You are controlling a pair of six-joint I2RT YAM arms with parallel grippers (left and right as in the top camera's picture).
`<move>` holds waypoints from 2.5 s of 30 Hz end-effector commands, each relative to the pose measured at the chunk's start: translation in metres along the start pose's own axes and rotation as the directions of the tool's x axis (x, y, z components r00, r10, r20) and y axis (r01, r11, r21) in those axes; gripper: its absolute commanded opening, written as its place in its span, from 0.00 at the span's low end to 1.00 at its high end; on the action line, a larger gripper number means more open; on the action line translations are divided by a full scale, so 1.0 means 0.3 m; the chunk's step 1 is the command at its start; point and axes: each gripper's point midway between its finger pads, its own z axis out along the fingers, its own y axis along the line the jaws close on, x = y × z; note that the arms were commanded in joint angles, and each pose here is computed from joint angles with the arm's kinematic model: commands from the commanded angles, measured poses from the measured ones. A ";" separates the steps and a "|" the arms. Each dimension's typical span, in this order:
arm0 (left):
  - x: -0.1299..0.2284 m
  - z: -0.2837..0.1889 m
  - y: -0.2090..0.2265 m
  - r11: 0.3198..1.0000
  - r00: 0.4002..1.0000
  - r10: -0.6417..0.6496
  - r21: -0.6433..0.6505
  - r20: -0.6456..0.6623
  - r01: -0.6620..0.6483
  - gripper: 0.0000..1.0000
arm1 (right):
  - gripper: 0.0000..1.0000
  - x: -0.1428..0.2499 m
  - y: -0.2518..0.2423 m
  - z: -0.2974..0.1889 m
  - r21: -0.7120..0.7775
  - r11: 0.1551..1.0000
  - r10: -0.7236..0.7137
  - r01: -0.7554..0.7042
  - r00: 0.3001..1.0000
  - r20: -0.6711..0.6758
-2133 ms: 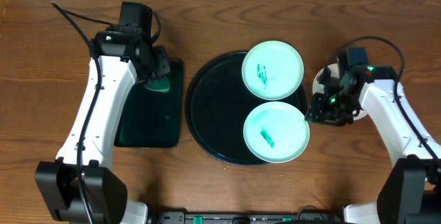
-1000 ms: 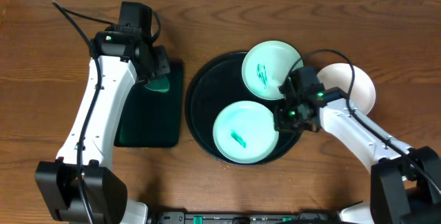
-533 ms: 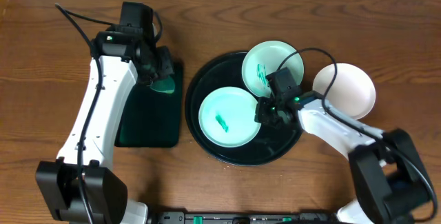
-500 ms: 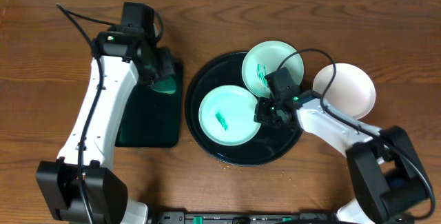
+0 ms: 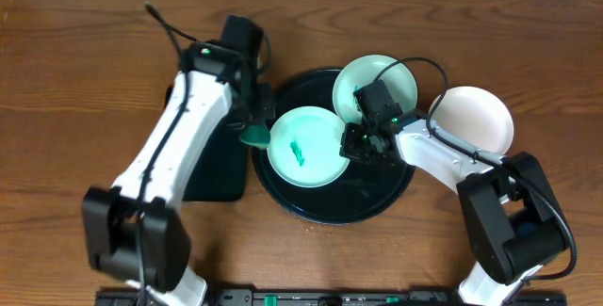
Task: Clean dirty plates on tray and stack at the side
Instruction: 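Scrub light-green plate with sponge while right gripper holds it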
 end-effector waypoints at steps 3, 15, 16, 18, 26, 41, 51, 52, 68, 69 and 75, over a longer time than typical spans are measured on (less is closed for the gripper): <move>0.088 0.160 -0.043 0.999 0.992 0.008 -0.041 -0.130 -0.014 0.08 | 0.01 0.008 -0.029 0.045 0.043 0.999 -0.017 0.018 1.000 -0.011; 0.121 0.387 -0.114 0.999 0.999 -0.053 -0.010 0.001 0.053 0.07 | 0.01 0.010 -0.021 0.045 0.031 0.999 -0.026 0.027 1.000 -0.016; 0.119 0.398 -0.115 0.998 0.998 -0.059 -0.003 0.011 0.059 0.07 | 0.01 0.010 -0.021 0.045 0.031 0.999 -0.027 0.027 1.000 -0.016; 0.112 0.410 -0.118 0.998 0.998 -0.056 0.009 0.028 0.056 0.07 | 0.01 0.012 -0.018 0.045 0.026 0.999 -0.030 0.030 0.999 -0.020; 0.146 0.394 -0.268 0.956 0.989 0.144 0.262 -0.014 -0.136 0.07 | 0.01 0.011 -0.016 0.046 0.023 0.999 -0.030 0.031 0.999 -0.018; -0.029 0.402 -0.052 0.990 0.972 0.051 -0.138 0.231 -0.019 0.07 | 0.01 0.011 -0.017 0.046 0.024 0.999 -0.031 0.031 0.999 -0.018; 0.102 0.415 -0.231 0.912 0.926 0.368 0.160 0.087 -0.378 0.07 | 0.01 0.012 -0.009 0.046 0.011 0.999 -0.039 0.039 0.999 -0.022; 0.098 0.415 -0.233 0.911 0.924 0.370 0.159 0.093 -0.380 0.07 | 0.01 0.012 -0.009 0.046 0.011 0.999 -0.039 0.039 0.999 -0.022; -0.016 0.471 -0.083 0.932 0.923 0.348 -0.163 0.163 -0.323 0.07 | 0.01 0.014 -0.008 0.046 0.009 0.999 -0.039 0.039 0.999 -0.025; 0.012 0.472 -0.096 0.929 0.922 0.363 -0.126 0.132 -0.348 0.07 | 0.01 0.014 -0.008 0.046 0.009 0.999 -0.039 0.039 0.999 -0.025; 0.198 0.419 -0.208 0.868 0.881 0.473 0.184 -0.016 -0.462 0.07 | 0.01 0.013 -0.007 0.046 0.008 0.999 -0.046 0.047 0.999 -0.023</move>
